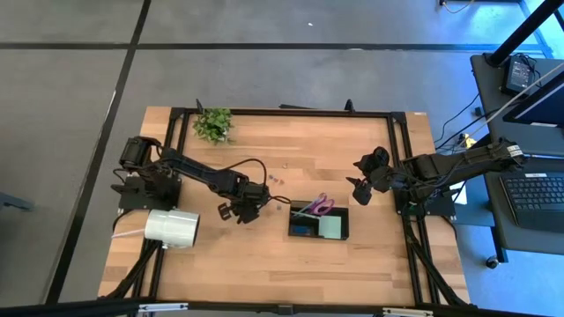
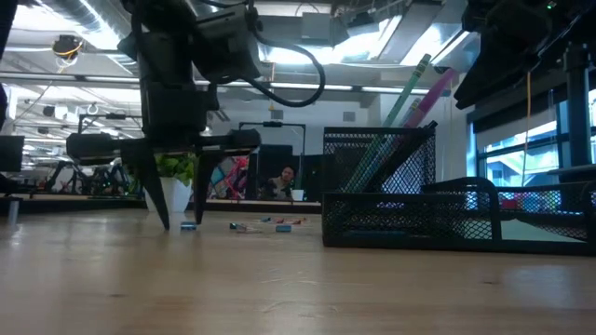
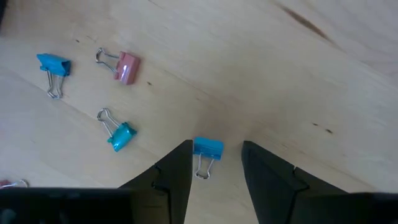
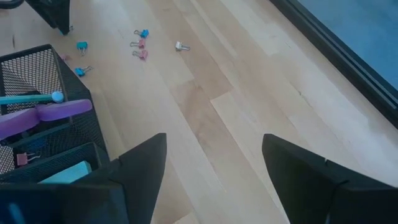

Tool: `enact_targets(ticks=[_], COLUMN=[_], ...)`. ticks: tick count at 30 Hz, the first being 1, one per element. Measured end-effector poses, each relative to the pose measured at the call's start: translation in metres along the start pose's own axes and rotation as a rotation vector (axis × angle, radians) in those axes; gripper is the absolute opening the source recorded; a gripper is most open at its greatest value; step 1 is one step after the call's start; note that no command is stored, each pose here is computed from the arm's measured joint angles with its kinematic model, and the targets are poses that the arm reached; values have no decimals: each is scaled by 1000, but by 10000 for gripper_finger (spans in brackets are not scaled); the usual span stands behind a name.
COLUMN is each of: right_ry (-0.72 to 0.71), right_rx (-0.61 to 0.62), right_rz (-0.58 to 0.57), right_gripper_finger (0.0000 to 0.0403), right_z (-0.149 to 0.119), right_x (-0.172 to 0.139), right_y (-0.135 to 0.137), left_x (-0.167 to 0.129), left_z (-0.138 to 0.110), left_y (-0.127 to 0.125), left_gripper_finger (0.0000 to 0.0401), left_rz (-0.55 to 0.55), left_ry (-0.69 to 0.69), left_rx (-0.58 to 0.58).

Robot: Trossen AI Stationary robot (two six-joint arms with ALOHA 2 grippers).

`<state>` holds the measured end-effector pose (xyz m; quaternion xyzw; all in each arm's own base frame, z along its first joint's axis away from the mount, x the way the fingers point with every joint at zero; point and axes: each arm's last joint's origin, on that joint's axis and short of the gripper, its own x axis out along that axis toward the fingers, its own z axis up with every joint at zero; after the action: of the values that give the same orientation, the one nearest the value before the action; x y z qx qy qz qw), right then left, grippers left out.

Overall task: Pick and place office supplies into organizer
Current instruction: Put the blue binder clip into the desk organizer

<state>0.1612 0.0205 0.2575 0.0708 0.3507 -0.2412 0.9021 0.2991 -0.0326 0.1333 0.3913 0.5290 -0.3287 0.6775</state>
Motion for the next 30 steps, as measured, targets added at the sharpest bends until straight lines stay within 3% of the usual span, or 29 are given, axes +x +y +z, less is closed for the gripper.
enact_targets(ticks=[9, 16, 30], right_ry=[0, 0, 0], right_rx=[1, 3, 1], right_rz=[0, 0, 0], right_gripper_finger=[268, 268, 268], right_z=[0, 0, 0], right_x=[0, 0, 0], right_y=[0, 0, 0], left_x=[1, 6, 6], left_z=[-1, -8, -8], left_y=[-1, 3, 0], left_gripper_finger=[136, 133, 104], left_rz=[-12, -55, -73], left_ry=[5, -12, 15], left_rx=[68, -22, -60])
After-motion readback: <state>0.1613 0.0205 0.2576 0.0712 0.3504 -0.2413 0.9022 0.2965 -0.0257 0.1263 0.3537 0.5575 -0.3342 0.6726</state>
